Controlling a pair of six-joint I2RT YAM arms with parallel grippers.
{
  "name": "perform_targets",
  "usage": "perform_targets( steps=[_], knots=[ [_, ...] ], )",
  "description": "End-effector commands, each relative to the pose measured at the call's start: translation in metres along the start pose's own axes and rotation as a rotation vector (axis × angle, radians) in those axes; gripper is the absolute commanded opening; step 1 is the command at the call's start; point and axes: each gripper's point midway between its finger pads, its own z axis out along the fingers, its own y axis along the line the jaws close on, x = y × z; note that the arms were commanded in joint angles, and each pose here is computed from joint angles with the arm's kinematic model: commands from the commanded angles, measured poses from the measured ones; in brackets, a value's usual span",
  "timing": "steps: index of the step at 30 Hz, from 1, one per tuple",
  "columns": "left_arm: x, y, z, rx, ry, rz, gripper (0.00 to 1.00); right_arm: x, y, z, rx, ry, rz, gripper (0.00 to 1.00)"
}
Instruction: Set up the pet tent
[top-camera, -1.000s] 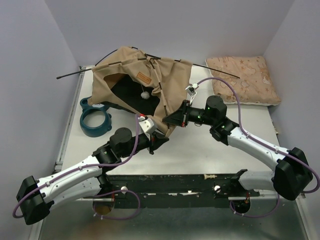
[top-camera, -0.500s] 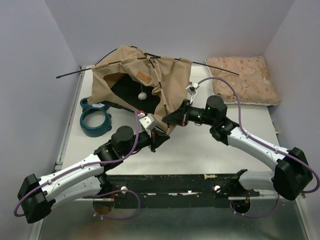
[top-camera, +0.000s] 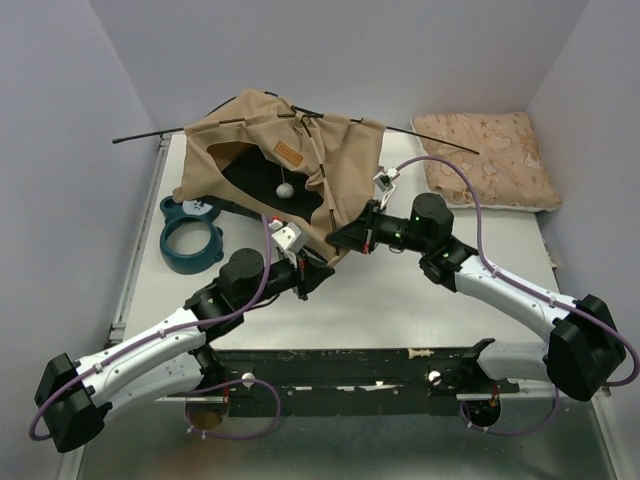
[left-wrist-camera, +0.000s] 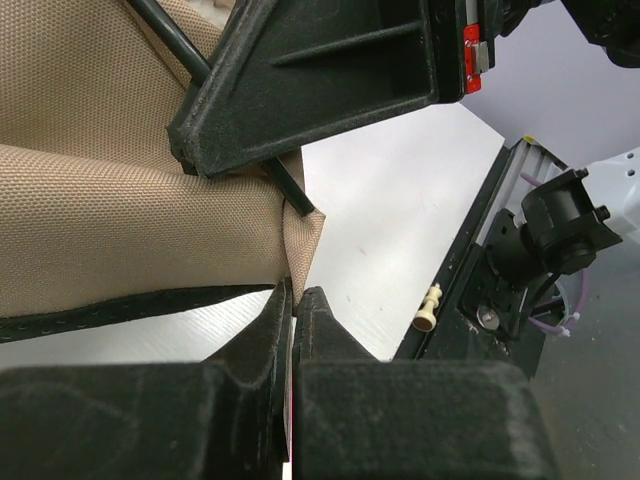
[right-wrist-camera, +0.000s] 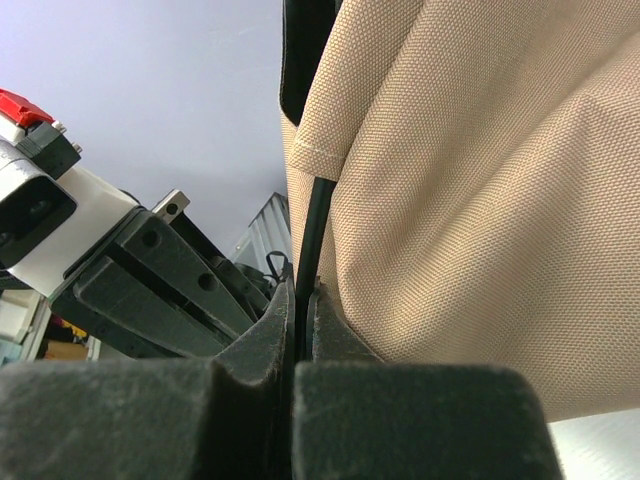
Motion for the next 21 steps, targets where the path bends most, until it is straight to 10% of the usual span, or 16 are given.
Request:
perform_targets(
  steps=[1, 21],
  knots=[
    [-0.020, -0.006, -0.005, 0.015, -0.057, -0.002, 0.00, -0.024, 0.002, -0.002, 0.013, -0.085, -0.112, 0.01],
    [-0.015, -0.008, -0.002, 0.047, -0.069, -0.091, 0.00, -0.060, 0.014, 0.006, -0.009, -0.155, -0.099, 0.01]
  ],
)
